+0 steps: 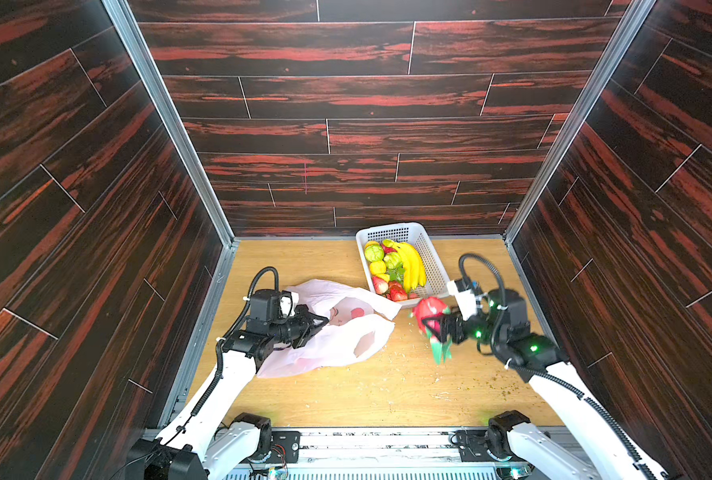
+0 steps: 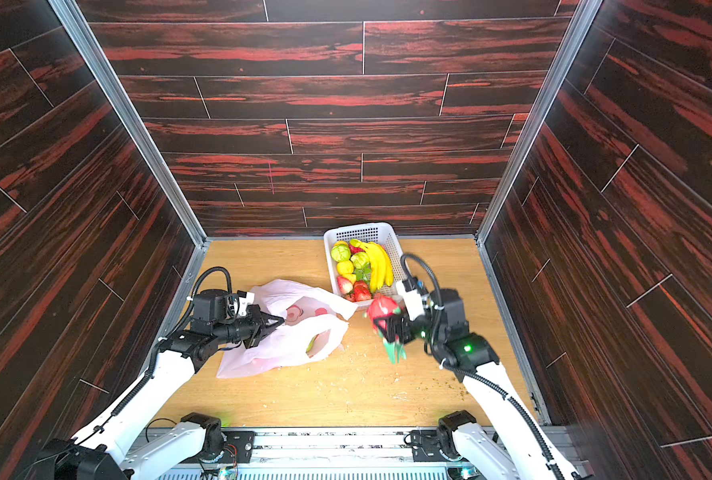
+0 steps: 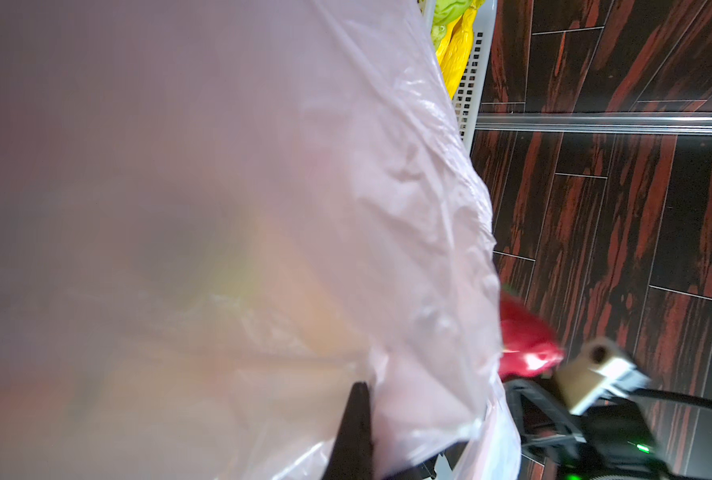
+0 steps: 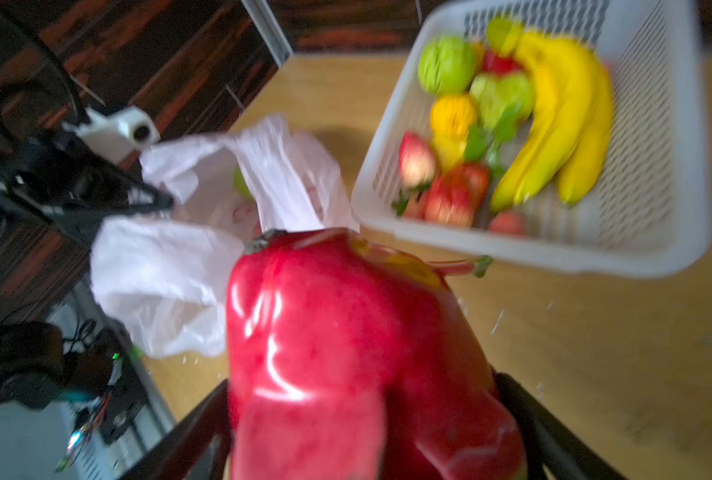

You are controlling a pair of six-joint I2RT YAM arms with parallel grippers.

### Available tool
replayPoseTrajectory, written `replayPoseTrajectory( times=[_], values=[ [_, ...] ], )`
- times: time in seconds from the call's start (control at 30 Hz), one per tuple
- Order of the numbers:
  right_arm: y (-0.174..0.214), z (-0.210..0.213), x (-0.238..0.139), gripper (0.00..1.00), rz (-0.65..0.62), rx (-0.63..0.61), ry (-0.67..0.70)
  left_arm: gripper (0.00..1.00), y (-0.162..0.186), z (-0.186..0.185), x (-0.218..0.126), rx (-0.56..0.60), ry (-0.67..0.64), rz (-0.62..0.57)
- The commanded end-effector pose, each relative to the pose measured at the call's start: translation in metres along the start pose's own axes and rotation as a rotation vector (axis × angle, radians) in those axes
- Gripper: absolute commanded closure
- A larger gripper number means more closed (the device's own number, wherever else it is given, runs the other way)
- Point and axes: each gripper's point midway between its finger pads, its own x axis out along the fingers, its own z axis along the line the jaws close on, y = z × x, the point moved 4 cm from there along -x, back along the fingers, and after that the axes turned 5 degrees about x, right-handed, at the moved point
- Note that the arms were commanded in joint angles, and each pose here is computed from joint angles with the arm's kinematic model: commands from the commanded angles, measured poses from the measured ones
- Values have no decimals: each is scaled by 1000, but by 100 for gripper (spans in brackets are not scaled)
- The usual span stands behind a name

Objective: Place the fake fruits into the plastic bag and tie a complex knot
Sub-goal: 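Lift the dragon fruit with the right gripper and carry it toward the bag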

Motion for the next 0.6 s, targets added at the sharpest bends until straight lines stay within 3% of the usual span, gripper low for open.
replayPoseTrajectory(
  times=[0.0,0.57],
  values=[
    [-2,17,0,53,-64,-23,-124,100,-4,-12,-5,38,27,-16],
    [12,48,80,53,65,-137,-347,100,-2,-13,-5,72,24,18]
  ],
)
